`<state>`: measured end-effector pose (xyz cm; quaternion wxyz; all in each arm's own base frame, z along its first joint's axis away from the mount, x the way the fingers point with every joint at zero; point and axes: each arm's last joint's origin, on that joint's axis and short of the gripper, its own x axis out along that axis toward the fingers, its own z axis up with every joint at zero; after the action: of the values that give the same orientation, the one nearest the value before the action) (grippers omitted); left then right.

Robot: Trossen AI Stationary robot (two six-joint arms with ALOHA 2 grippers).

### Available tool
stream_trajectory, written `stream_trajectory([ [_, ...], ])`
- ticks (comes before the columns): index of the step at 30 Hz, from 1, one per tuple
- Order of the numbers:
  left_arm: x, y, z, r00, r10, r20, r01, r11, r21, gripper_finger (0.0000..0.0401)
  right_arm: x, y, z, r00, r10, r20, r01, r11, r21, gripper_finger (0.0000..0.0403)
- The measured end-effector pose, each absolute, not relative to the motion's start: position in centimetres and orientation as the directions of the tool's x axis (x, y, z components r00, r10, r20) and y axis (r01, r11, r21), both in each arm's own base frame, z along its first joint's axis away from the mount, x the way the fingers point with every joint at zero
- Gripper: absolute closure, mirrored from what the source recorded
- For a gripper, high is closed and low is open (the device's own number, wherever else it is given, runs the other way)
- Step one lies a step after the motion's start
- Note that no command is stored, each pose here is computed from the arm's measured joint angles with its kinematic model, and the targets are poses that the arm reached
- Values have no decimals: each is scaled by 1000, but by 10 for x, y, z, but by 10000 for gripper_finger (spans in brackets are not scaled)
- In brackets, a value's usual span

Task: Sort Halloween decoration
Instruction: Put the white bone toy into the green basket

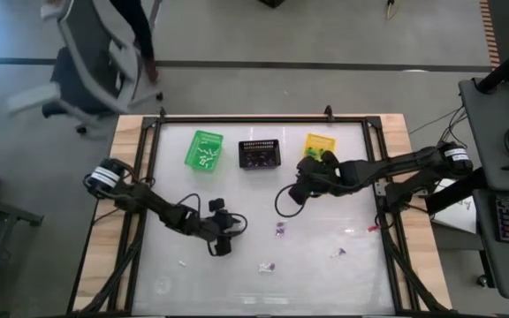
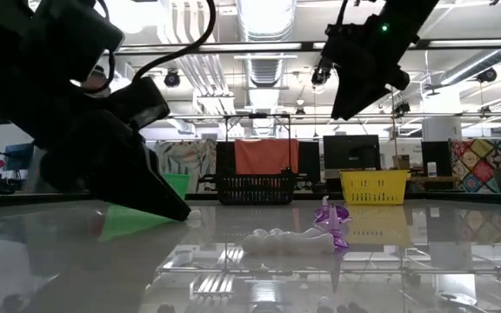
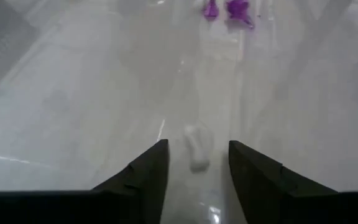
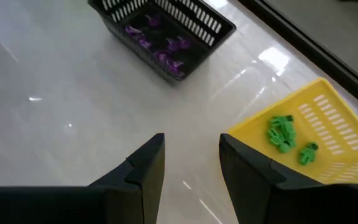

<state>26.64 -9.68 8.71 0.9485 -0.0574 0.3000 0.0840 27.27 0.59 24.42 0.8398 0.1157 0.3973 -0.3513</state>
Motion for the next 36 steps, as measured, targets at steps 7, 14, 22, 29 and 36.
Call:
stream_trajectory([
  [7,267,-96,86,805,154,-574,-216,975,-42,368,277,13,244,497,-484,-720,668,743,-38,260],
  [14,266,-95,90,806,148,-572,-212,976,-47,396,277,22,244,522,-479,-706,649,760,-36,264],
  [22,261,-77,143,854,173,-491,-231,971,-59,400,277,25,243,527,-475,-704,643,765,-35,265],
  [29,223,-19,191,734,426,-529,-484,874,32,401,278,29,243,542,-465,-700,645,765,-9,264],
  [36,190,53,214,557,654,-511,-713,692,108,401,281,30,244,562,-462,-687,644,765,13,268],
])
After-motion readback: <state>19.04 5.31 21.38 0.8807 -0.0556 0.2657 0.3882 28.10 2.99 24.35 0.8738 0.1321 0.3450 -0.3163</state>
